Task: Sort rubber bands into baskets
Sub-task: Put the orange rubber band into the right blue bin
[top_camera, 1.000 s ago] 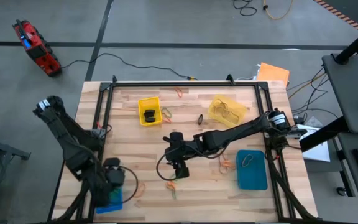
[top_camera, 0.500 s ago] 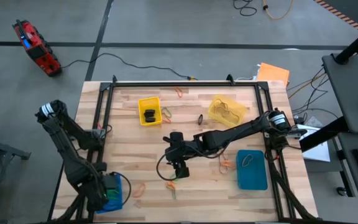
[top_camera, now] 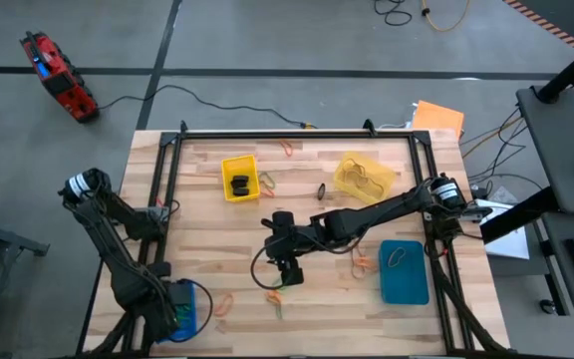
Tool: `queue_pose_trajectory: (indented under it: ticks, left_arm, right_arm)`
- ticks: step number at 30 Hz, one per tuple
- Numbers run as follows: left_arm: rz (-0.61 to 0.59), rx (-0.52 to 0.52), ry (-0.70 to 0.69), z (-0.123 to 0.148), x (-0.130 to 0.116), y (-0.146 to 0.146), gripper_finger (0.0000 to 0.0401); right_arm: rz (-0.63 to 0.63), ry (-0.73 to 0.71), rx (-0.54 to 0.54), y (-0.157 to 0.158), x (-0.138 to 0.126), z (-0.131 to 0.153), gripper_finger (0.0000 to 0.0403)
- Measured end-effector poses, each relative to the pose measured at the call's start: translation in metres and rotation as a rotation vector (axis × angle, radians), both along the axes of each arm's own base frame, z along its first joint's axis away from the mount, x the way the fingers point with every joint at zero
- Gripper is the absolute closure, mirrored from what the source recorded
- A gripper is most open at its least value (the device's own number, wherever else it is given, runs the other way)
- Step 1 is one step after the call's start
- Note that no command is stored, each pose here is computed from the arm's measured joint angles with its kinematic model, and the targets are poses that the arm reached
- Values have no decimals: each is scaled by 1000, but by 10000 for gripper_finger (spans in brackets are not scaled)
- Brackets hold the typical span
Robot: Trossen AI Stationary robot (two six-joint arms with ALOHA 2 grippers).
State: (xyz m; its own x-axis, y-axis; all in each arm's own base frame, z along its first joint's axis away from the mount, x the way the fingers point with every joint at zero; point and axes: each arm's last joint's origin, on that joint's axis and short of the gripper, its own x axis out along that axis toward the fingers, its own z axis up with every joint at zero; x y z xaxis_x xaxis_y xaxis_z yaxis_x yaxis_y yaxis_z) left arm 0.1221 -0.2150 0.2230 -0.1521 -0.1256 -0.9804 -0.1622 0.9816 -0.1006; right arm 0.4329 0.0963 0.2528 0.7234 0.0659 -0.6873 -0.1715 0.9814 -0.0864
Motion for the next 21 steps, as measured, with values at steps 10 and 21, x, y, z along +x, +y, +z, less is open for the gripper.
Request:
queue_pose_trajectory:
  ticks: [10,21]
  left_arm:
    - [-37,80,-257,16,7,3,221]
    - [-532,493,-926,40,37,-4,243]
  right_arm:
    - [-57,108,33,0,-8,-7,199]
    - [-260,360,140,17,-33,-22,199]
